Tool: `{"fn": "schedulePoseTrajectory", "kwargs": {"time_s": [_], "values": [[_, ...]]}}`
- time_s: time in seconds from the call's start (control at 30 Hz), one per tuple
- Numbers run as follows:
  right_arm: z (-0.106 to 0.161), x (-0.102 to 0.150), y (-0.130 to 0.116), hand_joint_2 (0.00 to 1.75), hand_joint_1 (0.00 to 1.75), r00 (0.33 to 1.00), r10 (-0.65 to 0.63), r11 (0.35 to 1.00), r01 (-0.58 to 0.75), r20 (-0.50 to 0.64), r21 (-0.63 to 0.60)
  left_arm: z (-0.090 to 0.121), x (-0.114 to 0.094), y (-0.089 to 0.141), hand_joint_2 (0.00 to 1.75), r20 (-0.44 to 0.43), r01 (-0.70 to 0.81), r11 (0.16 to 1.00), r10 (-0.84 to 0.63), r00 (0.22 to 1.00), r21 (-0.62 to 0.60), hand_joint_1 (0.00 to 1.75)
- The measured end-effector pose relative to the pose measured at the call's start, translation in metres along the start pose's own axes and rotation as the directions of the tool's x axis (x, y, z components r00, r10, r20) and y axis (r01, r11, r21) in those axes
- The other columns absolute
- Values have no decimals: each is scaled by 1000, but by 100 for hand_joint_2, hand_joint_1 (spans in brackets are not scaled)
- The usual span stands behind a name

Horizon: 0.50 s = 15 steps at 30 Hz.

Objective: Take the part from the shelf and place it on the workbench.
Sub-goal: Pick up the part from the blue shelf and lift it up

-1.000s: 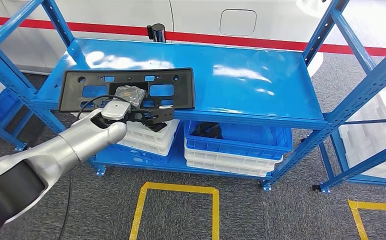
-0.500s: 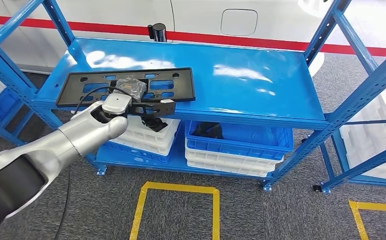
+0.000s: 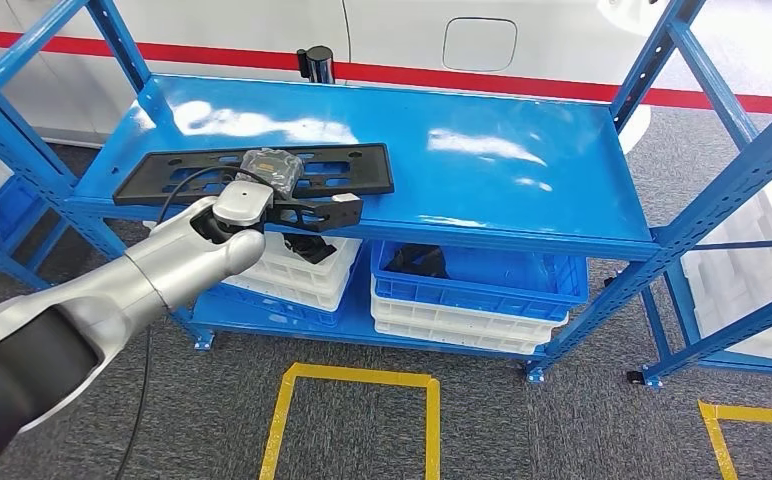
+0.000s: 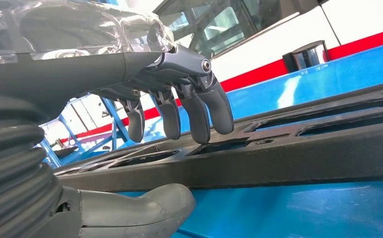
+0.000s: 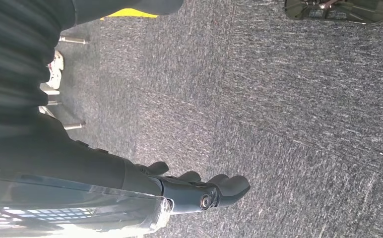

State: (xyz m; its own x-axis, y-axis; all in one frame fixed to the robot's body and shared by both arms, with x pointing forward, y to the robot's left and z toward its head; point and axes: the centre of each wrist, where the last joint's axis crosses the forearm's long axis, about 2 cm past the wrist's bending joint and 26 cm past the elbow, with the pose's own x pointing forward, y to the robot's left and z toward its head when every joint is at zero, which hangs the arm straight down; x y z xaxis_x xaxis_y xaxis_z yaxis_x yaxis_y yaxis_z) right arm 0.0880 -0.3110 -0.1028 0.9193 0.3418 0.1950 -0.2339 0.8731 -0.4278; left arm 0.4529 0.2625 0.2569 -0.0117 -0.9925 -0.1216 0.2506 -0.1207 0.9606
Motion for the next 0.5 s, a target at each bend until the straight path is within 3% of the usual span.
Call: {"fn": "schedulePoseTrajectory", "kwargs": {"time_s": [0.13,0.17,0.3,0.37,0.5], "values": [[0,0,-1,175,0,1000,0,1000,0,-1,-1,0,0,0,175,6,2,1000,-2,1000,0,175],[0,0,-1,175,0,1000,0,1000,0,-1,-2,0,0,0,175,6,3,1000,-3,1000,0,165],[0,0,-1,175,0,1000,0,1000,0,-1,-3,0,0,-1,175,4,11,1000,-11,1000,-8,18],[0,0,-1,175,0,1000,0,1000,0,-1,-3,0,0,-1,175,-1,16,1000,-16,1000,-15,0],[0,-1,-1,175,0,1000,-1,1000,1,-2,-4,-1,-1,-2,175,-28,30,999,-30,999,-19,0]]}}
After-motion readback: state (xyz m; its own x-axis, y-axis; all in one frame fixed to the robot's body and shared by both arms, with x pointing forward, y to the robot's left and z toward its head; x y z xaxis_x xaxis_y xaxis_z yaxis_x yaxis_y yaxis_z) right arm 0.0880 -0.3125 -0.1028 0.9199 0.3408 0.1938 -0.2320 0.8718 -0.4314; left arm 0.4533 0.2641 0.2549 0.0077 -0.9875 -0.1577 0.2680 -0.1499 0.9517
